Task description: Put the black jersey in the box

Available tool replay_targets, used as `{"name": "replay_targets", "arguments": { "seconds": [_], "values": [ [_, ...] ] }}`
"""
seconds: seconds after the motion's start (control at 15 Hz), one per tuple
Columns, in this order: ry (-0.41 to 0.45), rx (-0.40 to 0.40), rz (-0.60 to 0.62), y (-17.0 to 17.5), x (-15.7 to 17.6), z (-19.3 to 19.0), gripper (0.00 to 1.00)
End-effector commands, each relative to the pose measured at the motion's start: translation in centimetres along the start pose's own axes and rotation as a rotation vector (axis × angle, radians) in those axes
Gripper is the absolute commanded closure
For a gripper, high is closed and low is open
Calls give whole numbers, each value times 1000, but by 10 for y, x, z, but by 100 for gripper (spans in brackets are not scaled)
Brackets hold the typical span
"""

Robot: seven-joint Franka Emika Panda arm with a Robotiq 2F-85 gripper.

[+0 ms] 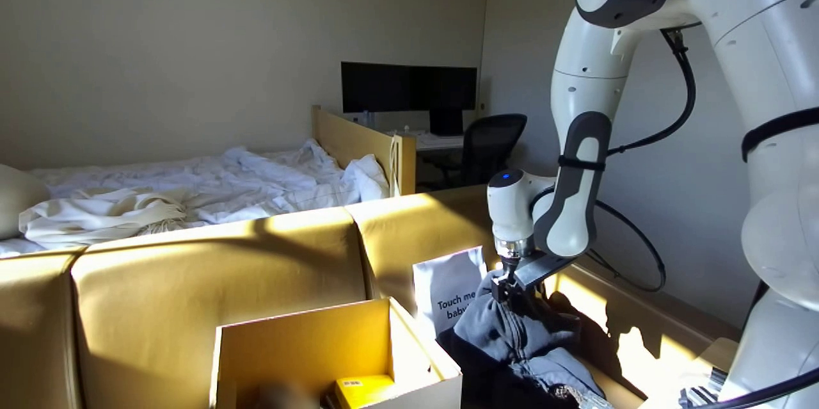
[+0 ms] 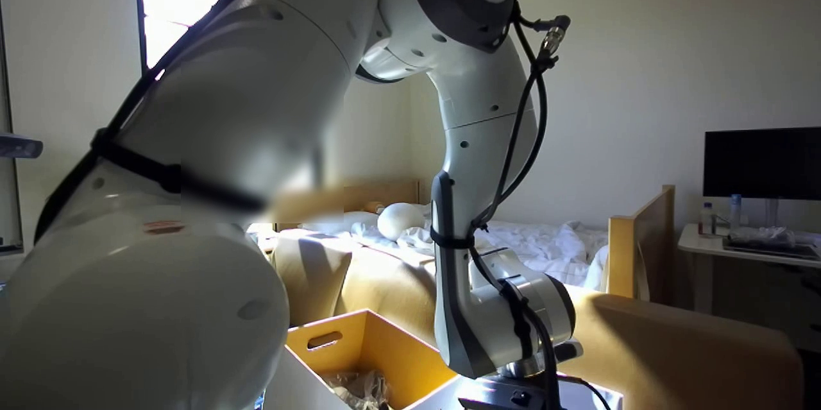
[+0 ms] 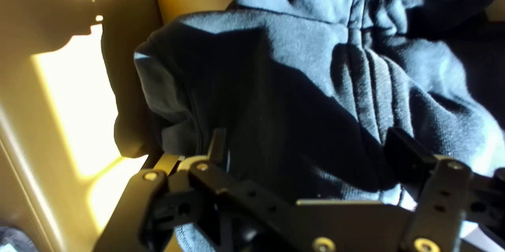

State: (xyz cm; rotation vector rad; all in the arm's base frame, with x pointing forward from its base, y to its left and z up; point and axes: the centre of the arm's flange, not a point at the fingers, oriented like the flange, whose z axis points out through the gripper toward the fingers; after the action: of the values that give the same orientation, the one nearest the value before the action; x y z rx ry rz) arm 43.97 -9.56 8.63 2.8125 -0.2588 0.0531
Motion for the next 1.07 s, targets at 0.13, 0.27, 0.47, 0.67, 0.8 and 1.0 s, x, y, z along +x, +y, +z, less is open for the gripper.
{"name": "replay_targets", "arguments": {
  "seconds": [0.13,0.27,0.47,0.67,0.8,1.0],
  "values": [
    [63,118,83,3,30,16,0],
    [65,179,108,-4,33,24,0],
    [73,145,77,-7,29,51,0],
    [104,17,62,4,36,68,26],
    [150,-33,82,19,50,76,40],
    [176,-10,81,24,59,86,59]
  ]
}}
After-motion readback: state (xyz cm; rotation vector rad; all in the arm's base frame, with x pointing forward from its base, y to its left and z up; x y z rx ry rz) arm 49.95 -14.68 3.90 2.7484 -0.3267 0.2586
